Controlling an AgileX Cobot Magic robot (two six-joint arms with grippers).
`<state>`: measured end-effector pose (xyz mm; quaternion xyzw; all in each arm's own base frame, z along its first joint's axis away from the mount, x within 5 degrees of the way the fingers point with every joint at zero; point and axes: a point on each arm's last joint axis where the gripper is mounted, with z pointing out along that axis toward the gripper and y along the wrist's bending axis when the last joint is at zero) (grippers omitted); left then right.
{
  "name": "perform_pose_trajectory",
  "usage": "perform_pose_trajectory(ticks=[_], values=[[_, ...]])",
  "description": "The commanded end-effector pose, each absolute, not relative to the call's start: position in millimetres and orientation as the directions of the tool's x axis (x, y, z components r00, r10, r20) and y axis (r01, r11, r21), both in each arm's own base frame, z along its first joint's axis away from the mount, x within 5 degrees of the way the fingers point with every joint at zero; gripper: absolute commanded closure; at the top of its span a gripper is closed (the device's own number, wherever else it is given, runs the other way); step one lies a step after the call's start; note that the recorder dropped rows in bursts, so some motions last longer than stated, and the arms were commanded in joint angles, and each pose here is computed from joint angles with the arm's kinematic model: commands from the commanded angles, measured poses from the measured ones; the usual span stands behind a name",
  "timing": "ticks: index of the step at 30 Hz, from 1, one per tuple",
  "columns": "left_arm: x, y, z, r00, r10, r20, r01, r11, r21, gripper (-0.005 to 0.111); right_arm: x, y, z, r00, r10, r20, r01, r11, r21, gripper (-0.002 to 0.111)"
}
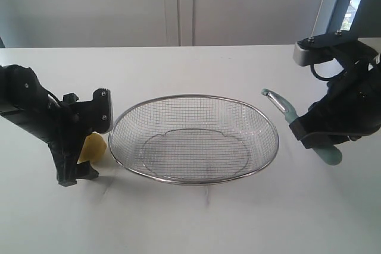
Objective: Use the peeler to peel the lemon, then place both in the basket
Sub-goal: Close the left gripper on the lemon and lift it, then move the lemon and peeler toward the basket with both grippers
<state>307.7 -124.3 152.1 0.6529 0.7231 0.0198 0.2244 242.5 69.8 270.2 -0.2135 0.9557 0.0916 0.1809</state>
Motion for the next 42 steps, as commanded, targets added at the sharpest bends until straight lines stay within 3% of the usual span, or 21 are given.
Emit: perform_pose_trajectory(ticks=[1,11,14,18,22,24,33,42], values=[[304.6,-126.3,147.0,-0.05,0.954,-0.296,0.946,0.14,0.292,0.01,241.9,68.3,271.8,-0.843,-0.365,-0.396,-0.434,0.896,0.098,0.108],[305.3,-126.3,147.2,-0.049,0.954,-0.297,0.944,0.142,0.299,0.01,241.9,68.3,271.8,-0.843,-0.365,-0.396,-0.434,0.896,0.098,0.108],[305.3,-126.1,147.2,-0.046,0.955,-0.294,0.944,0.138,0.3,0.018,241.9,68.3,271.8,-0.843,-0.365,-0.396,-0.434,0.896,0.098,0.108],[305.3,-126.0,147.1,-0.043,0.956,-0.291,0.944,0.134,0.301,0.045,241.9,68.3,271.8,-0.843,-0.365,-0.396,-0.434,0.896,0.098,0.108],[303.3,-125.9,148.3,-0.057,0.954,-0.295,0.949,0.144,0.282,0.094,241.9,68.3,271.8,-0.843,-0.365,-0.396,-0.434,0.896,0.098,0.108],[301.5,-125.6,155.5,-0.051,0.952,-0.302,0.947,0.142,0.289,0.107,241.9,68.3,271.8,-0.843,-0.365,-0.396,-0.434,0.896,0.098,0.108],[281.3,-118.1,233.5,0.023,0.925,-0.38,0.876,0.165,0.453,0.107,241.9,68.3,271.8,-0.843,-0.365,-0.396,-0.434,0.896,0.098,0.108],[264.2,-112.9,270.1,-0.064,0.867,-0.495,0.83,0.322,0.456,0.107,241.9,68.3,271.8,-0.843,-0.365,-0.396,-0.434,0.896,0.098,0.108]])
